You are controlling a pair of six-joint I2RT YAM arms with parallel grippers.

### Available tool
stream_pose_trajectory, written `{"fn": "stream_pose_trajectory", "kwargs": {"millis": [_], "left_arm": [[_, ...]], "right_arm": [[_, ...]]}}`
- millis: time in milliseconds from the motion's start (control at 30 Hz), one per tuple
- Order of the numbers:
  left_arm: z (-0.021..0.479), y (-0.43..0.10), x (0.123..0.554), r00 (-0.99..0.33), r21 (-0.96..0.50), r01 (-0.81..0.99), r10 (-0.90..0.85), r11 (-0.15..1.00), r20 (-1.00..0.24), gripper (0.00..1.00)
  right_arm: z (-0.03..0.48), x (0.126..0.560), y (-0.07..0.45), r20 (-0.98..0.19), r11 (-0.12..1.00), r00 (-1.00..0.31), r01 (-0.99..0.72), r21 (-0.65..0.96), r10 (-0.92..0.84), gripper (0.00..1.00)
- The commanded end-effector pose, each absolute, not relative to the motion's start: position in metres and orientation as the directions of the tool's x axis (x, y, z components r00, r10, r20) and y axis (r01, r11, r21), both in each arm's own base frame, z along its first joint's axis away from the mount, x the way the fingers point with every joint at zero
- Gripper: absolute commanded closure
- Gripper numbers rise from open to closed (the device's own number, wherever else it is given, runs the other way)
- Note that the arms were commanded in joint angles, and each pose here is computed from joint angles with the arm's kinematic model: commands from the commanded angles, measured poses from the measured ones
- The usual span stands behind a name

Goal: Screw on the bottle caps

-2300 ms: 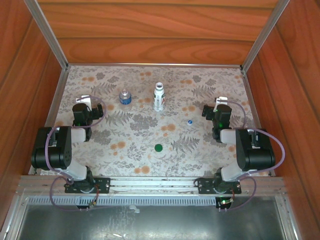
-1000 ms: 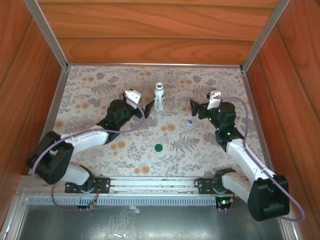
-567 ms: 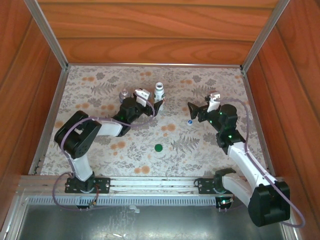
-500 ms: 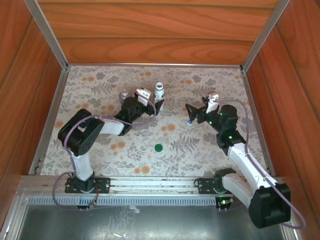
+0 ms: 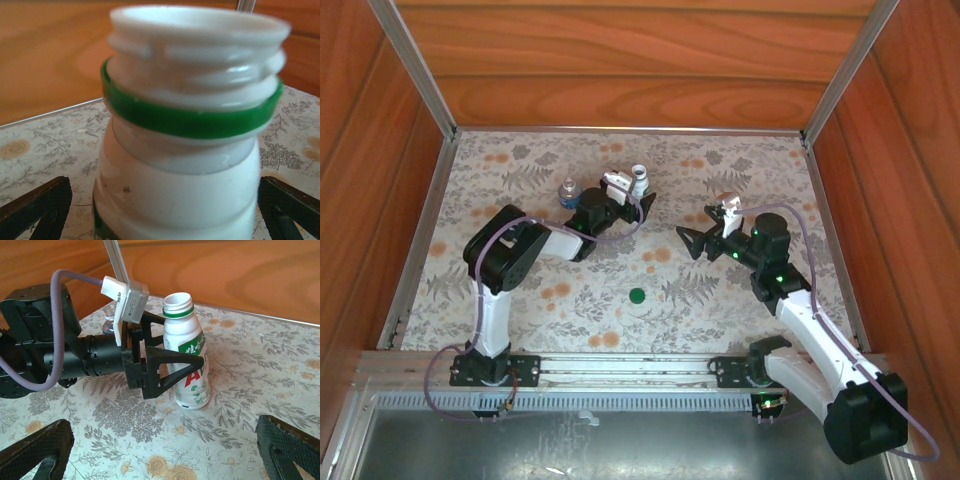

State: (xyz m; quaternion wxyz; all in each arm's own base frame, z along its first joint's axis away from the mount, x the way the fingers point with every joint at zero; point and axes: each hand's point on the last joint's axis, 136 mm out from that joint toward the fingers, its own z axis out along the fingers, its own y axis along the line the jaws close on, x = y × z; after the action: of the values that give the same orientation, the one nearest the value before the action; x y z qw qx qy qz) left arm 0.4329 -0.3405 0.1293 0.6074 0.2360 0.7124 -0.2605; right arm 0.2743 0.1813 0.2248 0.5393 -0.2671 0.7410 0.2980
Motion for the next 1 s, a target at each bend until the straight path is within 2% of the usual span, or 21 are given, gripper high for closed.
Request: {"fn": "stream_pose_trajectory", "kwargs": {"millis": [0,167,233,367,567,867,967], "left_arm": [[0.135,-0.34,0.445,-0.13,-0.1,0.646,-0.019,0.757,-0.991,0.0],[0.13,-0.341,0.45,-0.134,-0.102,0.655,-0.018,0.749,-0.991,0.0],[0.129,-0.341,0.451,-0.139,-0.11,0.659,-0.023,0.744,-0.99,0.03],[0.129,-0.341,0.451,-0.139,-0.113,0.666,-0.025,0.738,-0.99,0.23],[0.129,-0.344,0.448,-0.129,-0.095,0.686,-0.008,0.721,-0.992,0.37],[0.133,-0.349,0.44,-0.106,-0.069,0.724,0.011,0.686,-0.994,0.48],[0.138,-0.35,0.435,-0.097,-0.063,0.74,0.013,0.67,-0.995,0.49]], "right_arm": [[0.235,0.272,0.185,-0.966,0.666,-0.245,-0.735,0.127,-0.086,0.0],[0.234,0.273,0.184,-0.964,0.671,-0.249,-0.731,0.127,-0.089,0.0],[0.232,0.274,0.184,-0.963,0.674,-0.252,-0.728,0.125,-0.094,0.0],[0.23,0.275,0.184,-0.961,0.676,-0.259,-0.726,0.128,-0.096,0.0],[0.225,0.277,0.184,-0.957,0.679,-0.273,-0.721,0.135,-0.1,0.0],[0.225,0.28,0.185,-0.955,0.682,-0.277,-0.719,0.136,-0.101,0.0],[0.225,0.281,0.185,-0.955,0.681,-0.28,-0.719,0.14,-0.099,0.0]]}}
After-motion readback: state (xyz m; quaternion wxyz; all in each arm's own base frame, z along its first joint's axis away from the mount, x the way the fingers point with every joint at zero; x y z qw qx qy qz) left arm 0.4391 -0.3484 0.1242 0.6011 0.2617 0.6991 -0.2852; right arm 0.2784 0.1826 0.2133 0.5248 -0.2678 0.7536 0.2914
